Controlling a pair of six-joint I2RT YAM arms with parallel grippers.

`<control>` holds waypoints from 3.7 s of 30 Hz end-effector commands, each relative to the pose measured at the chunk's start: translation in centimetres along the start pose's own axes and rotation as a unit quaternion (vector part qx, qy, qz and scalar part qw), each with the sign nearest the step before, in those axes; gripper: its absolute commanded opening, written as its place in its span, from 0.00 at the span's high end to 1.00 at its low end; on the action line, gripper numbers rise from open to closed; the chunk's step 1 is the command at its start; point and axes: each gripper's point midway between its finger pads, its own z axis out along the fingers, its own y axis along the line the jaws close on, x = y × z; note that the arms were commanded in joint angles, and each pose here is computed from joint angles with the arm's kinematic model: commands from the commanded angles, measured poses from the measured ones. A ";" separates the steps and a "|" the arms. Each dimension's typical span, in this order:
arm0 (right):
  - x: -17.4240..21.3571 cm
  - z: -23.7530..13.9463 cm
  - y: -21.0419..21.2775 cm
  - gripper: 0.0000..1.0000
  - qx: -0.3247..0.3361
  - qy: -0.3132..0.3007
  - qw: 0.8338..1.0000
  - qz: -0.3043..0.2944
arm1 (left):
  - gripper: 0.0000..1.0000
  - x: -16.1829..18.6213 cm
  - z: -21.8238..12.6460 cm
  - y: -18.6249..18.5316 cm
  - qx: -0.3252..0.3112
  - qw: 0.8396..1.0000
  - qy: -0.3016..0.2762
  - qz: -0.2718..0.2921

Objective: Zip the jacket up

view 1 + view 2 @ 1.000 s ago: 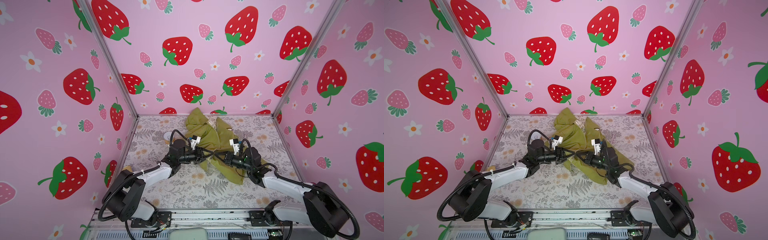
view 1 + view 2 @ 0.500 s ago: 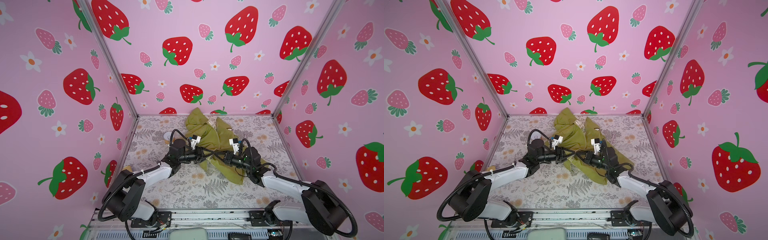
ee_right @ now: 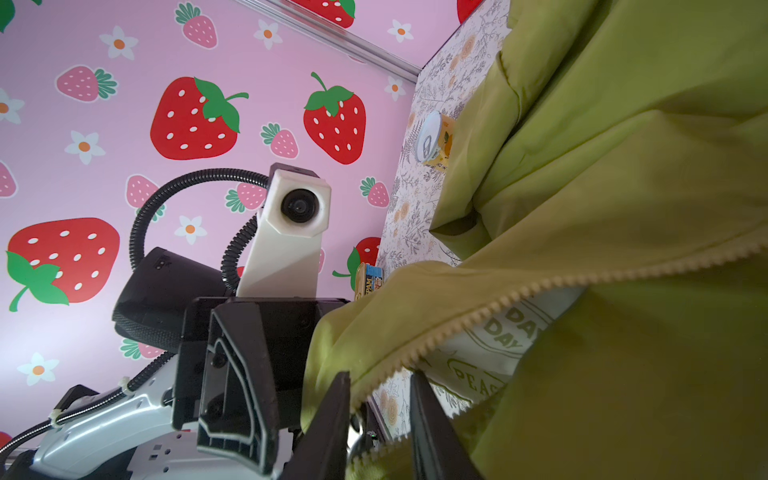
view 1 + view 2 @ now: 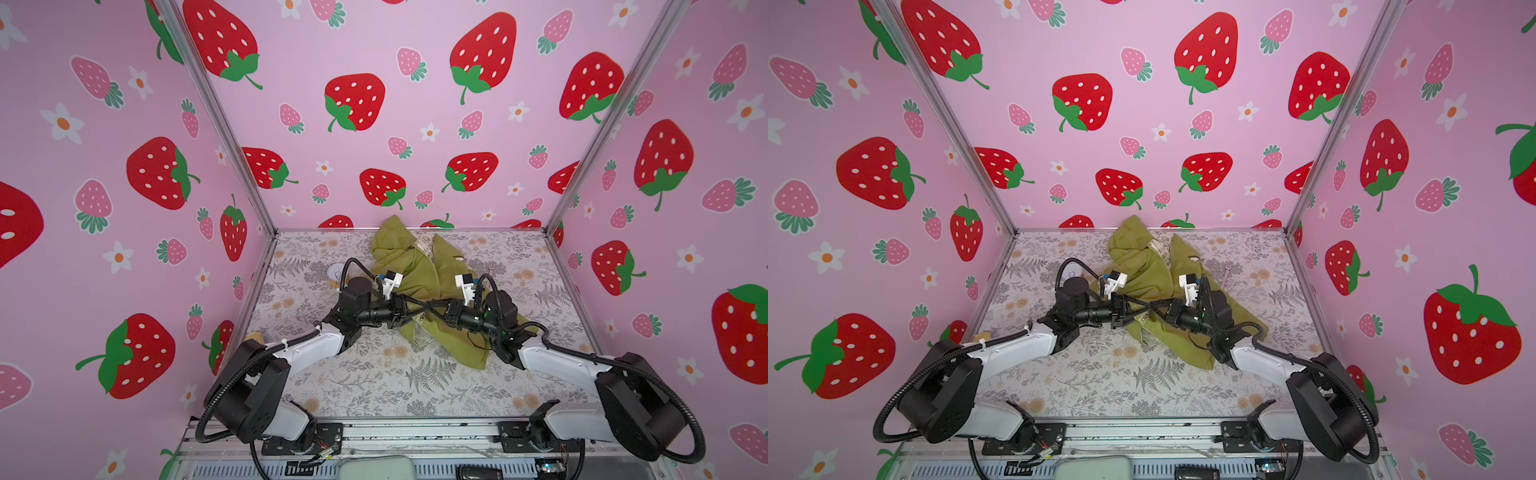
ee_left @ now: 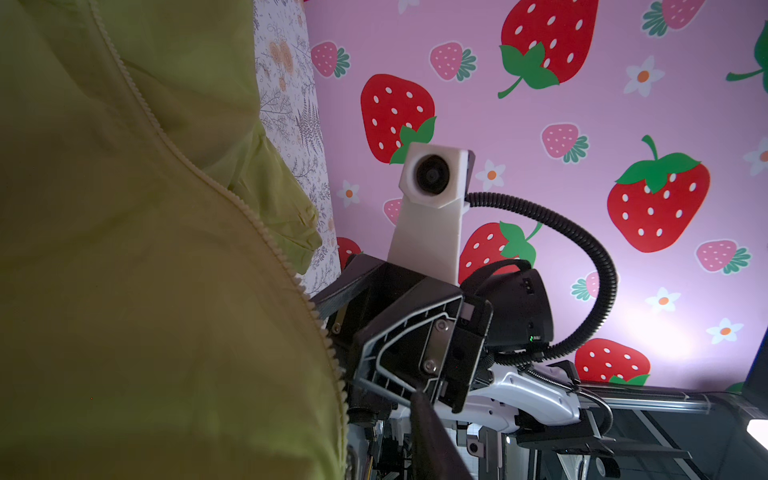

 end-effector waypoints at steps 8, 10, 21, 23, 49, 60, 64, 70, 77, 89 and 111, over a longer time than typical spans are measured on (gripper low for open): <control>-0.6 1.1 2.0 0.73 -0.030 0.000 0.999 -0.011 | 0.65 -0.1 0.2 -2.2 0.028 0.999 0.019 0.029; -0.5 1.0 2.0 0.74 -0.031 0.001 0.999 -0.011 | 0.65 -0.1 0.3 -2.2 0.028 0.999 0.018 0.029; -0.1 -0.1 2.3 0.77 -0.030 -0.003 0.999 -0.013 | 0.66 -0.4 0.4 -1.6 0.020 0.999 0.012 0.023; 0.0 -0.1 2.3 0.77 -0.030 -0.003 0.999 -0.012 | 0.66 -0.4 0.4 -1.6 0.020 0.999 0.012 0.022; 0.6 -0.4 0.9 0.66 -0.009 -0.002 1.000 -0.009 | 0.71 -0.2 0.6 -1.4 0.021 0.999 0.022 0.020; 0.5 -0.7 1.1 0.73 -0.010 -0.006 1.000 -0.008 | 0.74 -0.3 0.6 -1.3 0.020 0.999 0.020 0.019; 0.5 -1.0 1.2 0.74 -0.011 -0.011 1.000 -0.007 | 0.74 -0.3 0.7 -1.4 0.021 0.999 0.021 0.019; 0.7 -1.1 1.3 0.77 -0.015 -0.010 1.000 -0.007 | 0.74 -0.3 0.7 -1.3 0.021 0.999 0.020 0.019; 0.8 -1.0 1.2 0.81 -0.020 -0.007 1.000 -0.001 | 0.74 -0.3 0.7 -1.4 0.023 0.999 0.020 0.019; 1.1 -0.9 1.0 0.84 -0.025 -0.004 1.000 0.006 | 0.75 -0.5 0.8 -1.4 0.024 0.999 0.019 0.019; 1.2 -1.1 1.0 0.88 -0.027 -0.006 1.000 0.008 | 0.78 -0.8 0.8 -1.7 0.033 0.999 0.012 0.016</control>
